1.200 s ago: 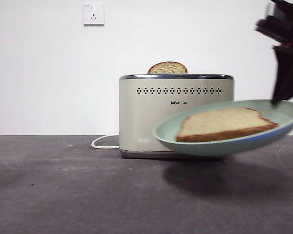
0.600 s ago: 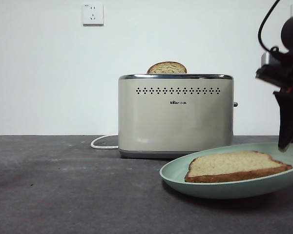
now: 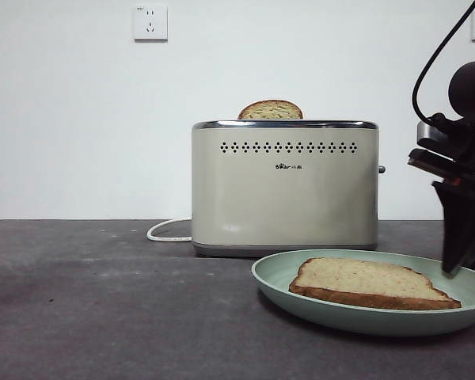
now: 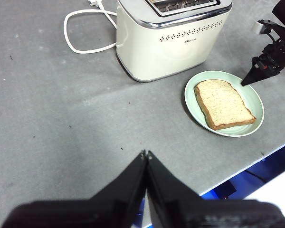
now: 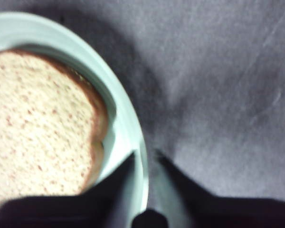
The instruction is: Take the bread from the toaster,put the bread on the plate,put the plate on the table
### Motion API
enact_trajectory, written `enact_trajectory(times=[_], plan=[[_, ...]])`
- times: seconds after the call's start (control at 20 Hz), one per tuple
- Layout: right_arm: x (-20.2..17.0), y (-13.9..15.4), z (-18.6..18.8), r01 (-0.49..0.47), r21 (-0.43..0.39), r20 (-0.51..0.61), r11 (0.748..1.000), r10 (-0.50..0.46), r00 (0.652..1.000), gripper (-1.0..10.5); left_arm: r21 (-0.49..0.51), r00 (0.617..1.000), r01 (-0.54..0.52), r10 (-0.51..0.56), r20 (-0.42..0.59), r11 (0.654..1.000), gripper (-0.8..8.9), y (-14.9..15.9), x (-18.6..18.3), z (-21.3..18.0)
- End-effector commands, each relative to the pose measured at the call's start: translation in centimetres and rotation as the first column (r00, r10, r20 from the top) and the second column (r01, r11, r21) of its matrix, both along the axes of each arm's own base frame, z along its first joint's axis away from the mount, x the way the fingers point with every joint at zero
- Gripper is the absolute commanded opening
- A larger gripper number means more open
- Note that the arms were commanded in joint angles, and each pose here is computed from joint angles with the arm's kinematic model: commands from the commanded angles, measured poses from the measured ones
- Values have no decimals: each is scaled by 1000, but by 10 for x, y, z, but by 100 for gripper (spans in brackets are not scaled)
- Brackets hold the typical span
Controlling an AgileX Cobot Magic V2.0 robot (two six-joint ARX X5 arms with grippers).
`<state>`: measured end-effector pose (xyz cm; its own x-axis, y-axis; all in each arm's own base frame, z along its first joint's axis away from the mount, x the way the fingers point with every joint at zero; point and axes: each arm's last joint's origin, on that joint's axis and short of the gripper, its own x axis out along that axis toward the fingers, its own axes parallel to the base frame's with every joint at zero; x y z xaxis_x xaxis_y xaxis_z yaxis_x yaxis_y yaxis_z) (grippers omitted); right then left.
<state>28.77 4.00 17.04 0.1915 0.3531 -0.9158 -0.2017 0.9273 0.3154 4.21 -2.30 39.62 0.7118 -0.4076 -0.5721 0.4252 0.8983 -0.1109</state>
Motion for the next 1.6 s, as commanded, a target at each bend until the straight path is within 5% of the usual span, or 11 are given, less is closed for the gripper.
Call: enact_trajectory(times=[0.05, 0.4, 0.75, 0.85, 1.05, 1.6], plan=[[-2, 0, -2, 2, 2, -4, 1000, -2, 1000, 416, 4, 1000, 8, -8, 11, 1000, -8, 0, 0, 0], [-36, -1, 67, 4, 47, 189, 999, -13, 982, 446, 4, 1000, 7, -7, 12, 1000, -8, 0, 0, 0], [-131, 17, 137, -231, 158, 367, 960, 160, 916, 435, 0, 1000, 7, -7, 18, 1000, -8, 0, 0, 1], [-156, 17, 143, -276, 158, 364, 948, 204, 909, 354, 0, 1000, 7, -7, 18, 1000, -8, 0, 0, 1], [-188, 12, 148, -322, 157, 359, 934, 250, 899, -14, 1, 1000, 7, -7, 17, 1000, -8, 0, 0, 1], [-197, 9, 150, -324, 152, 377, 934, 248, 892, 5, 3, 1000, 4, -4, 17, 1000, -8, 0, 0, 1]])
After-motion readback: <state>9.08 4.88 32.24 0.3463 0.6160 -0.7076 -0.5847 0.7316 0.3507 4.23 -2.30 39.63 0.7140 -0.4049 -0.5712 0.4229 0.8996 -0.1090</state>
